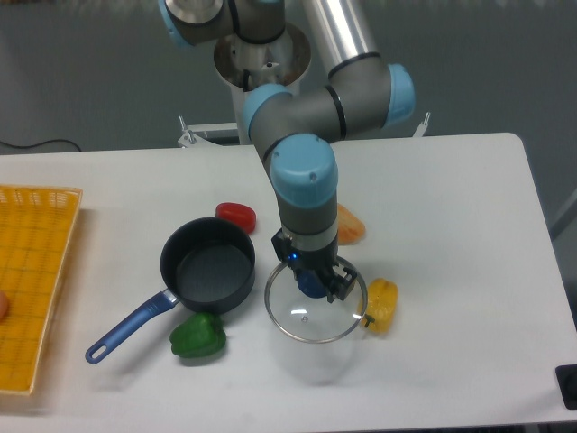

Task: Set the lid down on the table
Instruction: 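Carry the glass lid with the gripper toward the yellow pepper, lowering it, then lower the glass lid flat onto the table beside the saucepan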

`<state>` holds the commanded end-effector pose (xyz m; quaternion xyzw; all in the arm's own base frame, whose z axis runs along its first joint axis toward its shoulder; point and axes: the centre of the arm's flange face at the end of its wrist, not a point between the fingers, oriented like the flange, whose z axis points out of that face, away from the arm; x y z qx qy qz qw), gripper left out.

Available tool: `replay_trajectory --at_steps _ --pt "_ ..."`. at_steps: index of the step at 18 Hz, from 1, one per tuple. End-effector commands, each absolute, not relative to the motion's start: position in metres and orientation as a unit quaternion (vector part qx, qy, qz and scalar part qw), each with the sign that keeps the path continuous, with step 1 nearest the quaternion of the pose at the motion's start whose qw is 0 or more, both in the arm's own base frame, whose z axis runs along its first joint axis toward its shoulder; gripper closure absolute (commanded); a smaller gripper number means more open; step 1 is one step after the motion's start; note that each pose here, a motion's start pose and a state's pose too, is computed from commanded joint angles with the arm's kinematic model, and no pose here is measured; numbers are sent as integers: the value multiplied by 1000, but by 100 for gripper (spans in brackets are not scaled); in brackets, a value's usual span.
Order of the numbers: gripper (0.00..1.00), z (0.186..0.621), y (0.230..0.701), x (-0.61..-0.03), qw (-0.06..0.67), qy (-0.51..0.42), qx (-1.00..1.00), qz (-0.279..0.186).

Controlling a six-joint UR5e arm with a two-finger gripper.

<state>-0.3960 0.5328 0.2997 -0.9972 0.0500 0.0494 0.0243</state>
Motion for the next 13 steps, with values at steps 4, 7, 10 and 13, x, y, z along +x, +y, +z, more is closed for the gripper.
replay_trajectory --at_steps 4,7,10,13 --pt "40 291 538 -400 28 34 -998 51" --pt "40 273 545 -401 29 5 -998 48" --pt "40 263 550 -398 25 3 -999 43" --pt "40 257 550 -397 22 0 -999 39"
